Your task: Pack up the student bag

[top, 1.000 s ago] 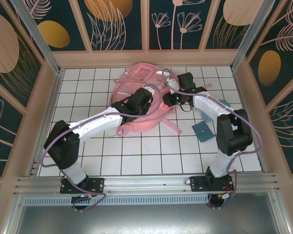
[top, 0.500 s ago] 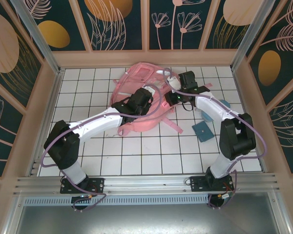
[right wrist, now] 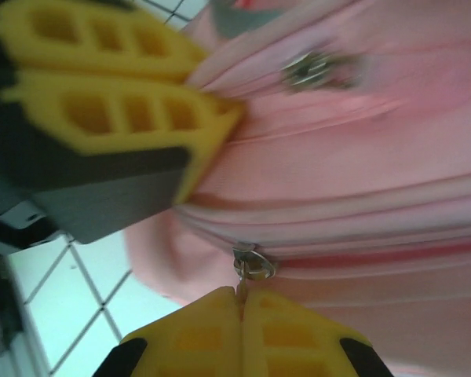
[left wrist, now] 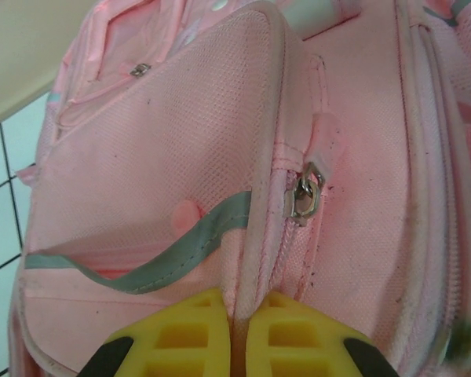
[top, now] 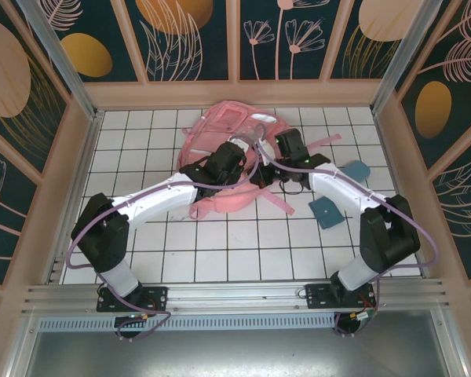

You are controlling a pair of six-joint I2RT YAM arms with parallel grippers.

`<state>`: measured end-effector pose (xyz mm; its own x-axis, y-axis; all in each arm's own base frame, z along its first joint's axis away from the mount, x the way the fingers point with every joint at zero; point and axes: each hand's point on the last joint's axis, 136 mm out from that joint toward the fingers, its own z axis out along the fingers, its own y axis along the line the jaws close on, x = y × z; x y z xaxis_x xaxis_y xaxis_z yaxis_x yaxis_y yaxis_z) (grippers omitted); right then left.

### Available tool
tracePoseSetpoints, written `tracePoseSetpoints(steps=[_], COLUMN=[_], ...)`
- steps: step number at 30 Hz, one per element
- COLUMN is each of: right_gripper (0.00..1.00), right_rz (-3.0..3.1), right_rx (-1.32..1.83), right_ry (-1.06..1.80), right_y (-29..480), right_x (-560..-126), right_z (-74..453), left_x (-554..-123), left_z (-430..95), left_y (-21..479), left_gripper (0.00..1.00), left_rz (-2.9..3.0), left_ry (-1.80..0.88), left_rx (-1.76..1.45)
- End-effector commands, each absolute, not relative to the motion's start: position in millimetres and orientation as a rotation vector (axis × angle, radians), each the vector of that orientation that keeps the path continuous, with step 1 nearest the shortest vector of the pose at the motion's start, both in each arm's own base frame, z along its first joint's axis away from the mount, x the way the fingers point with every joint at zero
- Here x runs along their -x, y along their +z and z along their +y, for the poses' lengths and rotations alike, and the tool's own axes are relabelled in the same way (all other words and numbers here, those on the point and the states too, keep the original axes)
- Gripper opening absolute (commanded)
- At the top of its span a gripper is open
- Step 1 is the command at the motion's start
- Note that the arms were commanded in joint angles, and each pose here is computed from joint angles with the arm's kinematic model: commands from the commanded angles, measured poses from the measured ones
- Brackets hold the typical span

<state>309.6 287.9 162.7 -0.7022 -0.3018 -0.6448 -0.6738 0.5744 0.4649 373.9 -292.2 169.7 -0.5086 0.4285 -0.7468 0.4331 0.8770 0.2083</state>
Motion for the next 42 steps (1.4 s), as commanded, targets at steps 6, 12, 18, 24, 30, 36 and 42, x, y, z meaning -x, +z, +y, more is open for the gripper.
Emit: tracePoseSetpoints(steps=[6,12,18,24,30,36,42], right_gripper=[0.00,0.00,0.00,0.22,0.50,0.44,0.44], right_rz=[2.180,2.179,2.216,2.298,2.397,2.462,2.455], right_rx=[0.584,0.372,0.265,0.123,-0.267,-0.448,-0.348], right_ry=[1.054,0.971,0.933,0.917,0.981,1.069,1.128], right_y=[194,204,196,187,172,150,166], right_x=[-309,-334,-350,-363,-374,-378,-377], right_z=[276,234,218,215,209,220,246], left_x=[-384,-374,-360,-383,-390,-377,-363], left_z=[-295,-258,-252,-244,-245,-236,-222], left_y=[224,208,187,184,204,209,205], left_gripper=[0.24,0.60,0.71,0.74,0.78,0.76,0.75], left_rz=[2.106,2.149,2.072,2.109,2.152,2.229,2.265], left_ry=[-0.367,-0.387,-0.263,-0.201,-0.345,-0.473,-0.502], left_rx=[-0.458,-0.532,-0.886,-0.835,-0.513,-0.242,-0.110])
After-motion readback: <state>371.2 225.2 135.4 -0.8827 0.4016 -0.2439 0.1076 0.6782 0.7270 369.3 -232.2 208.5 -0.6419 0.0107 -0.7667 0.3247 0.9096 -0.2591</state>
